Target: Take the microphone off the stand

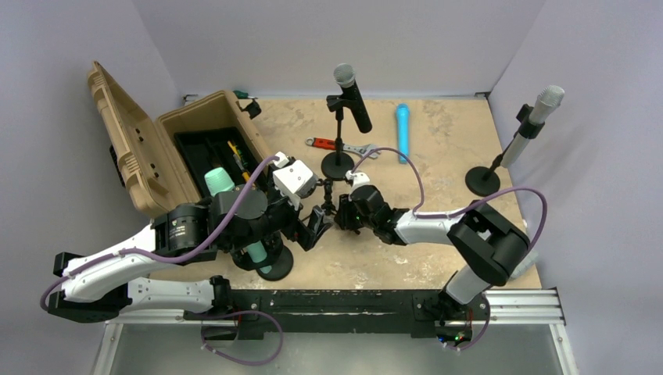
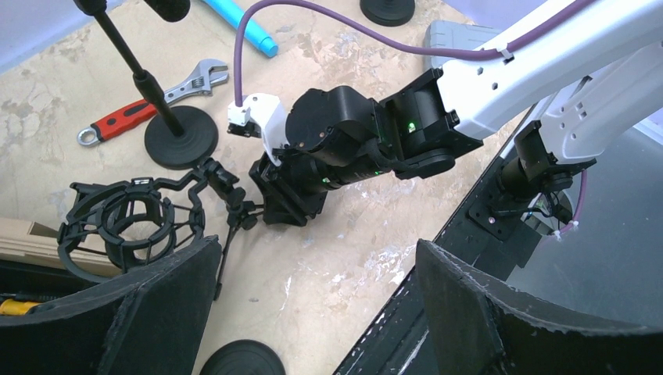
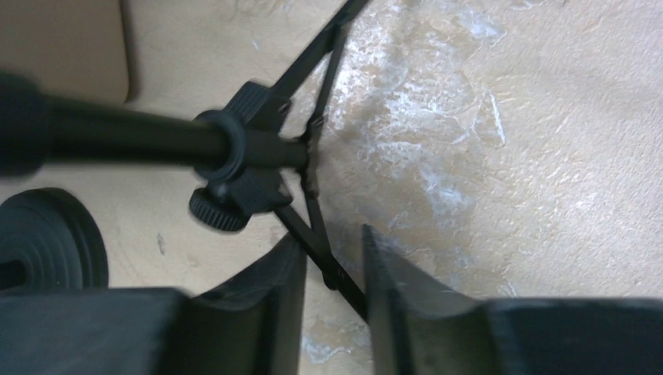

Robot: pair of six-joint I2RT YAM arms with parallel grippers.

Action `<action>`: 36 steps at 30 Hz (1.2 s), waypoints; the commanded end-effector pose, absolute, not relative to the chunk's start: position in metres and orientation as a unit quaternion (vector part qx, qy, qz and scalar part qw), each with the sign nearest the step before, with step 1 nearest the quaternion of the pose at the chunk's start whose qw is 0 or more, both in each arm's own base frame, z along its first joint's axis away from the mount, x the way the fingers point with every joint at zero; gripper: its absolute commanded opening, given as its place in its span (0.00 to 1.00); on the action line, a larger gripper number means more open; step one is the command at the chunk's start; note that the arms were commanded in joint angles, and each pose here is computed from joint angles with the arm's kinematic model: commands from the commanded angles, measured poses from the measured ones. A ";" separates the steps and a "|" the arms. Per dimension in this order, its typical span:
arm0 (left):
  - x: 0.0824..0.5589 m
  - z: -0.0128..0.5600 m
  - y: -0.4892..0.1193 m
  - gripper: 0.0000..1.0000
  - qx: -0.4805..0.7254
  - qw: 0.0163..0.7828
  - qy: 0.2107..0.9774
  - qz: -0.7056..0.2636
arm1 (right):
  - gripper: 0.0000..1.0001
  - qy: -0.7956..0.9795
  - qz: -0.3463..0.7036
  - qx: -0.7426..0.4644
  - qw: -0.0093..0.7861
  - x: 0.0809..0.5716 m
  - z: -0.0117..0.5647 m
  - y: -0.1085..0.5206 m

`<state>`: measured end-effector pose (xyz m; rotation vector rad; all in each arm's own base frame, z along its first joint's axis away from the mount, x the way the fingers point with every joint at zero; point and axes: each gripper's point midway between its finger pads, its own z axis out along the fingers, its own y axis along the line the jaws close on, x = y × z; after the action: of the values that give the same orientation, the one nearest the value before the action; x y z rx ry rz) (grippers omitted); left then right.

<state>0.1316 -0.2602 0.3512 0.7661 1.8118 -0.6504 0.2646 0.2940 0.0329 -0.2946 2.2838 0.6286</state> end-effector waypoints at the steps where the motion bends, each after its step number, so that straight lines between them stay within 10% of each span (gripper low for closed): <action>1: 0.134 0.365 -0.262 0.92 0.303 0.520 0.745 -0.287 | 0.14 0.868 0.258 -0.039 0.423 0.290 0.056 0.277; 19: 0.135 0.360 -0.254 0.92 0.296 0.519 0.749 -0.286 | 0.02 0.871 0.289 -0.052 0.395 0.303 0.050 0.350; 22: 0.134 0.360 -0.254 0.92 0.296 0.517 0.749 -0.290 | 0.09 0.871 0.294 -0.035 0.392 0.305 0.054 0.352; 27: 0.133 0.360 -0.252 0.92 0.292 0.517 0.749 -0.295 | 0.56 0.856 0.302 -0.034 0.418 0.300 0.081 0.335; 36: 0.131 0.354 -0.254 0.92 0.295 0.514 0.747 -0.300 | 0.59 0.806 0.283 -0.031 0.519 0.311 0.148 0.264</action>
<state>0.1312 -0.2501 0.3473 0.7385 1.8205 -0.6732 0.2957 0.2882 0.1169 -0.0693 2.0640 0.7440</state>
